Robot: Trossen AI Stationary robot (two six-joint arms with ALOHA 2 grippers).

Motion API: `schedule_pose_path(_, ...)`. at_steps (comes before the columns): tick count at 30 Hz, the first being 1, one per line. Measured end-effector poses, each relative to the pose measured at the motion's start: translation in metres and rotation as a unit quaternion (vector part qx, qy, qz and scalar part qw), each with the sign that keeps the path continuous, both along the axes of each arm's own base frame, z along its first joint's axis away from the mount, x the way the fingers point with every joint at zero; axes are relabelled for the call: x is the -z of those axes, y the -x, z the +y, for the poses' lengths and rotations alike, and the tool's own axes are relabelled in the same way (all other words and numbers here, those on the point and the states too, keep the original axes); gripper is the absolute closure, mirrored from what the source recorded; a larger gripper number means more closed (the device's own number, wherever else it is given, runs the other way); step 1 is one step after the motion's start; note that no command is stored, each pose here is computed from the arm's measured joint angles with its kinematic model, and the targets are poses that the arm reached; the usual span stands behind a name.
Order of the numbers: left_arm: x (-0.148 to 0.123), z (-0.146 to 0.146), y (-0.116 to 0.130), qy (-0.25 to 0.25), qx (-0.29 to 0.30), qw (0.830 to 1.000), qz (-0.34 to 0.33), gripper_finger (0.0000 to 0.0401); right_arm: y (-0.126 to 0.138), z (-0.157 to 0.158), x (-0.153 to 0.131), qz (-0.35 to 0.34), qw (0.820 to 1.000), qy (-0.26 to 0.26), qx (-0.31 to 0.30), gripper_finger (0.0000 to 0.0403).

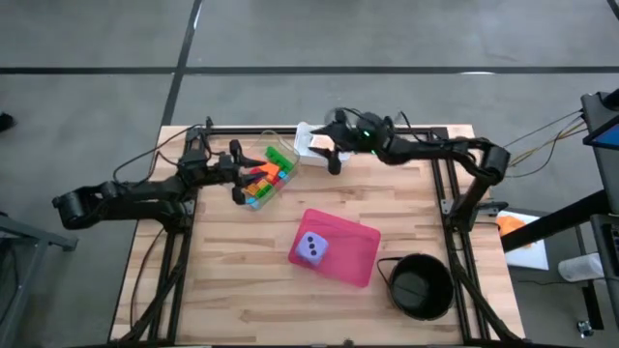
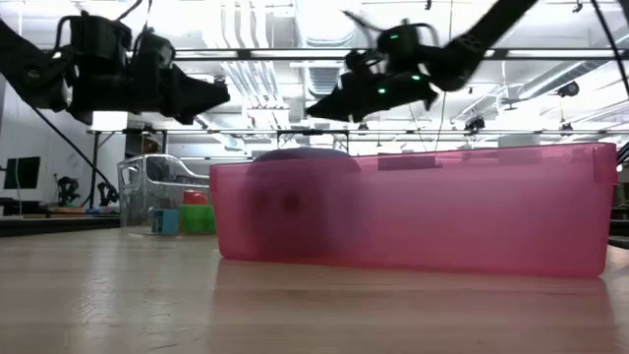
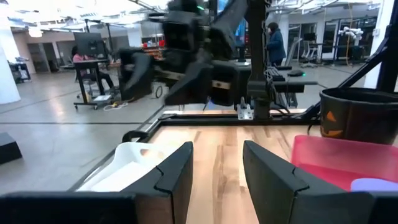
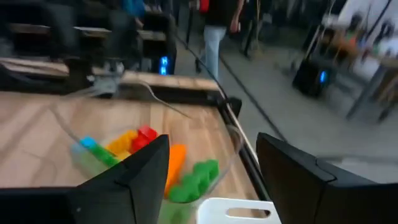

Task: Pick & Place Toys
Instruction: Return to Home Position

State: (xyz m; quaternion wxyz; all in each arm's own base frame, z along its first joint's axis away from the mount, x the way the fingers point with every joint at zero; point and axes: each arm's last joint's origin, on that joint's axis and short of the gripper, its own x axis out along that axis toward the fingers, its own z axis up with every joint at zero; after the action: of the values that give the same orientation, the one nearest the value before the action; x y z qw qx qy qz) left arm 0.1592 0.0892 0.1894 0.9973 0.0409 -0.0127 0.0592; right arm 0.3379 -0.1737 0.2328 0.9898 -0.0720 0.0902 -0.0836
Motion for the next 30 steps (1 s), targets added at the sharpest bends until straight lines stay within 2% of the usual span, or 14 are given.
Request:
schedule_pose_path(3, -0.005, -0.004, 0.006, 0.005, 0.0, 1.0, 0.0, 0.0259, 0.02, 0.016, 0.006, -0.035, 0.999, 0.015, -0.006, 0.0167)
schedule_pose_path(8, -0.017, -0.015, 0.022, 0.016, 0.004, 1.0, -0.008, 0.0259, 0.053, 0.034, 0.011, -0.039, 0.999, -0.001, -0.003, 0.0167)
schedule_pose_path(16, -0.021, -0.037, 0.045, 0.093, 0.014, 0.996, 0.005, 0.026, 0.095, 0.058, 0.007, -0.057, 0.998, -0.01, 0.009, 0.0167)
schedule_pose_path(22, -0.018, -0.052, 0.047, 0.081, -0.016, 0.996, -0.019, 0.0271, 0.117, 0.071, 0.009, -0.067, 0.998, -0.009, 0.016, 0.0167)
schedule_pose_path(30, 0.003, -0.07, 0.042, 0.073, 0.002, 0.997, -0.039, 0.0301, 0.136, 0.081, 0.012, -0.079, 0.997, -0.021, 0.018, 0.0167)
